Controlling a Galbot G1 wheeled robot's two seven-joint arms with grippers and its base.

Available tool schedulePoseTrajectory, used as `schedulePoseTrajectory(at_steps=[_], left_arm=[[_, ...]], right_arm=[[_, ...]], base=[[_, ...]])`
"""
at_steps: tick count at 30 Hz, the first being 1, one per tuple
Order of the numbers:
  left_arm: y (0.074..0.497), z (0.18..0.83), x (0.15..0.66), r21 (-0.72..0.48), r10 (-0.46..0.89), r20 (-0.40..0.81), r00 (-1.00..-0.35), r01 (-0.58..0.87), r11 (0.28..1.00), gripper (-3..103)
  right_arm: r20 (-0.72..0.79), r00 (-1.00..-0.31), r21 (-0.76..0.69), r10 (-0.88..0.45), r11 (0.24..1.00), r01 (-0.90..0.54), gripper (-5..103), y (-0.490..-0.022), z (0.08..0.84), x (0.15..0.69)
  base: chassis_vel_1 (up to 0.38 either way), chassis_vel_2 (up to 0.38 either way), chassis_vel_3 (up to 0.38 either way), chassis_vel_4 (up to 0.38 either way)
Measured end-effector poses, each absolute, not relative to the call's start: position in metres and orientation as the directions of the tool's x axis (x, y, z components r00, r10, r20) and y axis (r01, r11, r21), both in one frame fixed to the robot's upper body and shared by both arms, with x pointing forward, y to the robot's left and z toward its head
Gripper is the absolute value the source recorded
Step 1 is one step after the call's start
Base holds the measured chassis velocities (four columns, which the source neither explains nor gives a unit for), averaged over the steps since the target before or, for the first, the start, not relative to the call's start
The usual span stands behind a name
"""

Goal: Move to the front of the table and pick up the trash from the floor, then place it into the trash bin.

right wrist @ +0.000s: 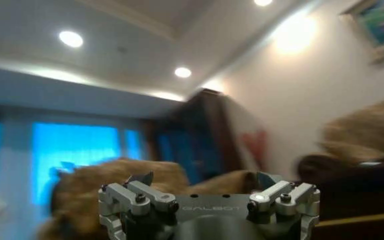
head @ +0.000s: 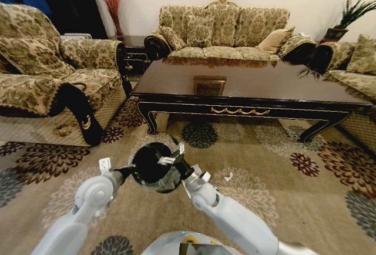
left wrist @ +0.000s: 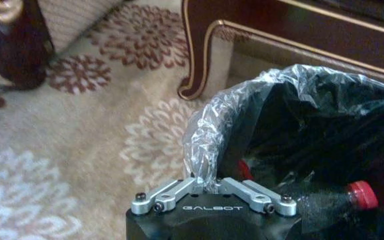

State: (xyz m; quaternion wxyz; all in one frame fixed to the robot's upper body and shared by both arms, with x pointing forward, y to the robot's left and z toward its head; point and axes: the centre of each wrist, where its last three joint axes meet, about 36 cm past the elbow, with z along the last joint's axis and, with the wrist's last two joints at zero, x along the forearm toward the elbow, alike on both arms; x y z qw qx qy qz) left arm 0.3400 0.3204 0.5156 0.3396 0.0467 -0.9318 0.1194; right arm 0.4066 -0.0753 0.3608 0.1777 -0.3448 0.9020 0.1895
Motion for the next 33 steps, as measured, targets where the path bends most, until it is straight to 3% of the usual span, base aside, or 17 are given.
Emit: schedulePoseTrajectory(at_steps=[2, 8, 11, 14, 17, 20, 26, 28, 33], left_arm=[[0.332, 0.523, 0.345, -0.181, -0.030, 0.630, -0.776, -0.184, 0.966, 1], [0.353, 0.536, 0.358, -0.165, -0.062, 0.601, -0.797, -0.200, 0.966, 1], [0.364, 0.544, 0.364, -0.152, -0.075, 0.588, -0.806, -0.201, 0.968, 1], [0.366, 0.548, 0.366, -0.149, -0.075, 0.583, -0.809, -0.197, 0.969, 1], [0.372, 0.554, 0.365, -0.126, -0.089, 0.581, -0.809, -0.198, 0.972, 1], [0.376, 0.556, 0.364, -0.113, -0.100, 0.585, -0.805, -0.203, 0.973, 1], [0.383, 0.558, 0.363, -0.089, -0.118, 0.591, -0.798, -0.210, 0.974, 1], [0.386, 0.561, 0.364, -0.083, -0.122, 0.590, -0.798, -0.211, 0.974, 1], [0.394, 0.567, 0.364, -0.082, -0.127, 0.596, -0.793, -0.217, 0.973, 1]], right_arm=[[-0.362, -0.802, 0.244, -0.475, 0.782, -0.573, 100, -0.095, 0.361, 0.413], [-0.241, -0.907, 0.287, -0.346, 0.867, -0.407, 100, -0.114, 0.361, 0.412], [-0.102, -0.978, 0.325, -0.185, 0.922, -0.208, 100, -0.124, 0.361, 0.411], [-0.004, -0.997, 0.308, -0.077, 0.949, -0.074, 100, -0.129, 0.360, 0.412], [0.189, -0.973, 0.197, 0.134, 0.965, 0.172, 100, -0.141, 0.358, 0.414], [0.283, -0.933, 0.153, 0.222, 0.950, 0.272, 100, -0.145, 0.352, 0.417], [0.456, -0.841, 0.107, 0.291, 0.920, 0.376, 100, -0.143, 0.345, 0.420], [0.543, -0.779, 0.068, 0.314, 0.908, 0.413, 100, -0.136, 0.339, 0.420], [0.595, -0.728, 0.058, 0.341, 0.885, 0.462, 100, -0.132, 0.330, 0.427]], base=[[0.000, 0.000, 0.000, 0.000], [0.000, 0.000, 0.000, 0.000], [0.000, 0.000, 0.000, 0.000], [0.000, 0.000, 0.000, 0.000], [0.000, 0.000, 0.000, 0.000], [0.000, 0.000, 0.000, 0.000], [0.000, 0.000, 0.000, 0.000], [0.000, 0.000, 0.000, 0.000], [0.000, 0.000, 0.000, 0.000]])
